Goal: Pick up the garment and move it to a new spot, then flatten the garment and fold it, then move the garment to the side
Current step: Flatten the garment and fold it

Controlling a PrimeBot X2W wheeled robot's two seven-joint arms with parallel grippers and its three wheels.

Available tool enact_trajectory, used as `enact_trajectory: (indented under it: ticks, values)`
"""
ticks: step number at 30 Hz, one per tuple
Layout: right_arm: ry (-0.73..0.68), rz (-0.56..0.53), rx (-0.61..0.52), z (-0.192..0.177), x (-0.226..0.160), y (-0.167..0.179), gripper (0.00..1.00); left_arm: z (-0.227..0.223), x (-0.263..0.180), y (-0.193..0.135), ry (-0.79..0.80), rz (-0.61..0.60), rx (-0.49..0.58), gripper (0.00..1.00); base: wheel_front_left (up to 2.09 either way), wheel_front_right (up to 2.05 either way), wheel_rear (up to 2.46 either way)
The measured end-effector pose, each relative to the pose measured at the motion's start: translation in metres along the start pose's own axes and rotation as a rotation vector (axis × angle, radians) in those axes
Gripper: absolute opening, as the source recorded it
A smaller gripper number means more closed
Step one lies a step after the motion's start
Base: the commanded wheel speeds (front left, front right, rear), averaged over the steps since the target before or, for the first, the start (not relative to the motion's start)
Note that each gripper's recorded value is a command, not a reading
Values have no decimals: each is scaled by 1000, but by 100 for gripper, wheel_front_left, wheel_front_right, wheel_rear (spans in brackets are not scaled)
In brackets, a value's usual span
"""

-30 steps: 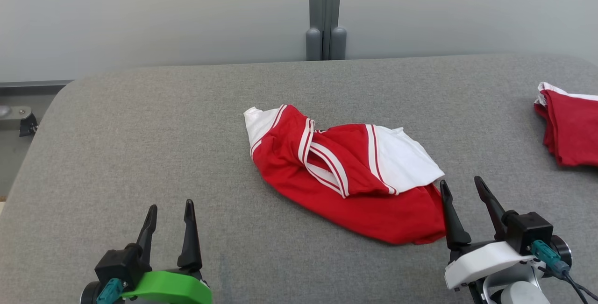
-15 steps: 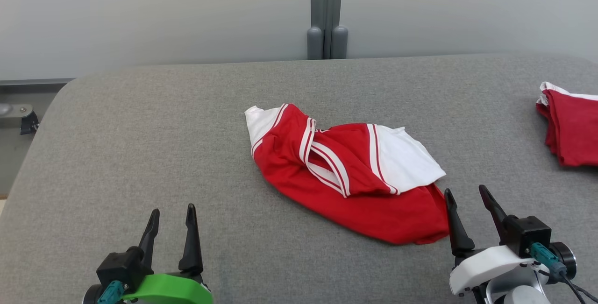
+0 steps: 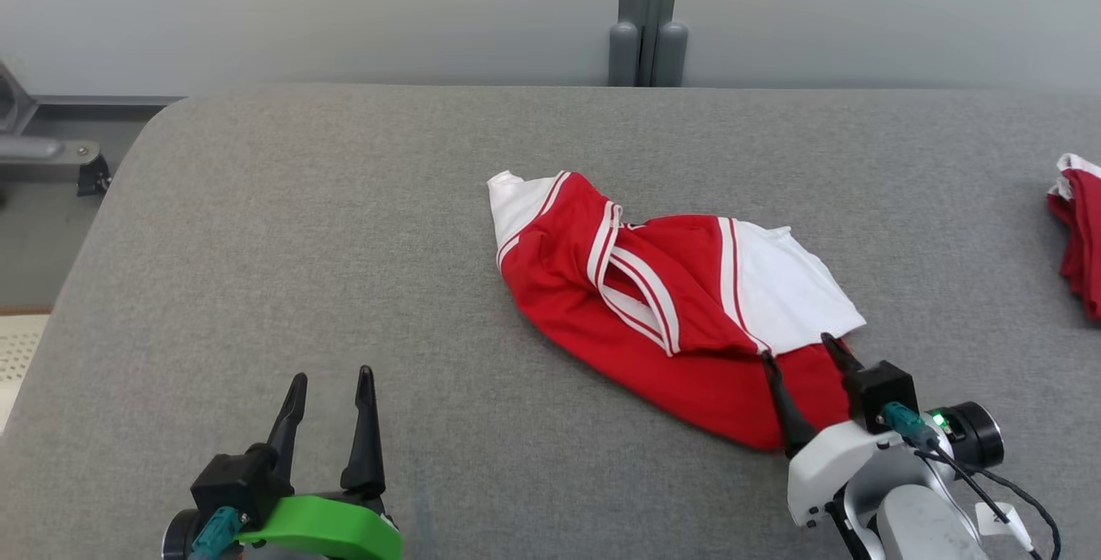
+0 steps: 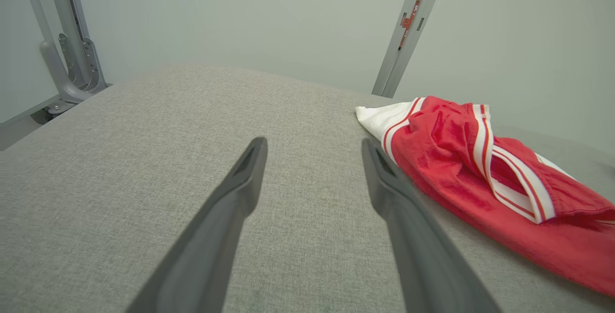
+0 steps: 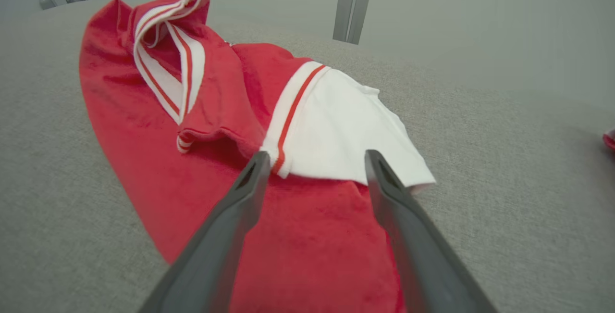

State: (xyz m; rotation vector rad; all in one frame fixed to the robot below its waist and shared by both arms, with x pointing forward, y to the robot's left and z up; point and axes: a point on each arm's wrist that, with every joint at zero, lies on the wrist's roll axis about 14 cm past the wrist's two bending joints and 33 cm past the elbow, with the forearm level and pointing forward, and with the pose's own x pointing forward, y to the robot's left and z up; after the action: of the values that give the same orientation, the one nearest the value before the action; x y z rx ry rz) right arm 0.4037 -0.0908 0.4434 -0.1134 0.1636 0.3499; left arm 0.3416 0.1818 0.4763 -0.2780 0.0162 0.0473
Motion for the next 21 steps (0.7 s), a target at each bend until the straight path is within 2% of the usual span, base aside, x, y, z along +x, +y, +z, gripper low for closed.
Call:
enact_trajectory:
  ticks: [5, 6, 7, 8, 10, 13, 16, 17, 18, 19, 21]
  values:
    - [52, 41, -33, -11, 20, 8, 100, -2, -4, 9, 5, 32, 3, 100, 0, 0, 0]
    - [60, 46, -36, -13, 23, 9, 82, -2, -5, 11, 6, 37, 3, 100, 0, 0, 0]
    - [65, 53, -39, -14, 26, 10, 49, -2, -6, 13, 7, 44, 3, 100, 0, 0, 0]
    - [75, 59, -41, -16, 28, 12, 44, -2, -6, 15, 8, 49, 3, 100, 0, 0, 0]
    - [93, 71, -48, -21, 31, 14, 49, -3, -8, 17, 9, 55, 4, 100, 0, 0, 0]
    - [117, 85, -49, -28, 32, 18, 46, -2, -8, 18, 8, 60, 6, 100, 0, 0, 0]
    - [151, 97, -53, -38, 30, 20, 50, -3, -8, 18, 8, 60, 7, 100, 0, 0, 0]
    - [155, 99, -55, -39, 30, 20, 71, -3, -7, 17, 9, 58, 6, 100, 0, 0, 0]
    - [161, 102, -58, -40, 31, 20, 87, -3, -7, 17, 9, 56, 7, 100, 0, 0, 0]
    - [166, 104, -61, -41, 31, 20, 98, -3, -7, 16, 10, 52, 8, 100, 0, 0, 0]
    - [173, 109, -65, -41, 33, 21, 100, -4, -6, 14, 13, 48, 8, 100, 0, 0, 0]
